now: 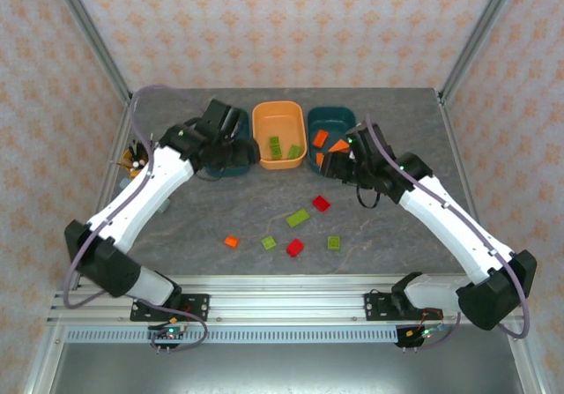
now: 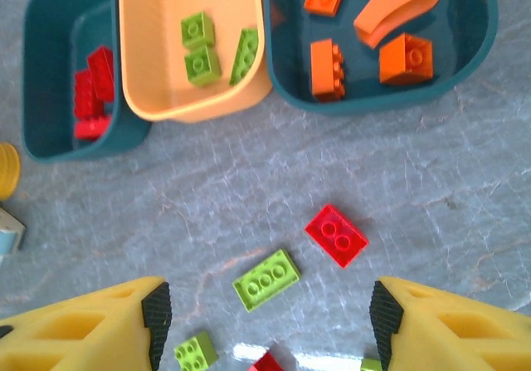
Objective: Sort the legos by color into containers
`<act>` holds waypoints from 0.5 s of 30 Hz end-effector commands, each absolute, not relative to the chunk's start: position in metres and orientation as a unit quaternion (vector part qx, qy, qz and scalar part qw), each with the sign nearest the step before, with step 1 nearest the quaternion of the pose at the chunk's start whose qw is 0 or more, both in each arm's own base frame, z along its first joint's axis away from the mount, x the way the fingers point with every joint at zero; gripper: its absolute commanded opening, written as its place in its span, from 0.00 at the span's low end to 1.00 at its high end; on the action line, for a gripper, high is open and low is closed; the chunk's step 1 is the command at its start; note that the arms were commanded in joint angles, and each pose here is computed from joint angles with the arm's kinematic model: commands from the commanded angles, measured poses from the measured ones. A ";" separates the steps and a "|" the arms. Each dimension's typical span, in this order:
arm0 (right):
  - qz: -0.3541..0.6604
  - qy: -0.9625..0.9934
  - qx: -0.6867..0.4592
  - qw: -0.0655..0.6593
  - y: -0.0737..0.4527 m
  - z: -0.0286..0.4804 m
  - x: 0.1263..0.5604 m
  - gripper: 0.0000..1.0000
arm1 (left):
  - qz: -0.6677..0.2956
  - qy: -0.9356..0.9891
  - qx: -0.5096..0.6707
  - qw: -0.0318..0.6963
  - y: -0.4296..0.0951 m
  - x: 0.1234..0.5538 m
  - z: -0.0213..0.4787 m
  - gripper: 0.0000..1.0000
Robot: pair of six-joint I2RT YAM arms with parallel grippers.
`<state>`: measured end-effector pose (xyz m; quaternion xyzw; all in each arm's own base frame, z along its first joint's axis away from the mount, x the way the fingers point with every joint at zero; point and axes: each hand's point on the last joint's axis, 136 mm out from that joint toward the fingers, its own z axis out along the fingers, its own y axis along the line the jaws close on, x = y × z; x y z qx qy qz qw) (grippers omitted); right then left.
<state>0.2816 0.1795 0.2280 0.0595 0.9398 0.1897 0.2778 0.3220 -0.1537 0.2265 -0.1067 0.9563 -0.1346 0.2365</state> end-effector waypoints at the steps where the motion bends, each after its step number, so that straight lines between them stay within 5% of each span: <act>1: 0.162 0.952 0.044 0.257 0.185 0.207 0.261 0.66 | -0.128 0.959 -0.126 0.221 -0.139 0.288 0.206 0.76; 15: 0.169 0.905 -0.357 0.161 0.383 0.128 0.168 0.67 | -0.037 0.919 -0.310 0.242 -0.025 0.156 0.173 0.76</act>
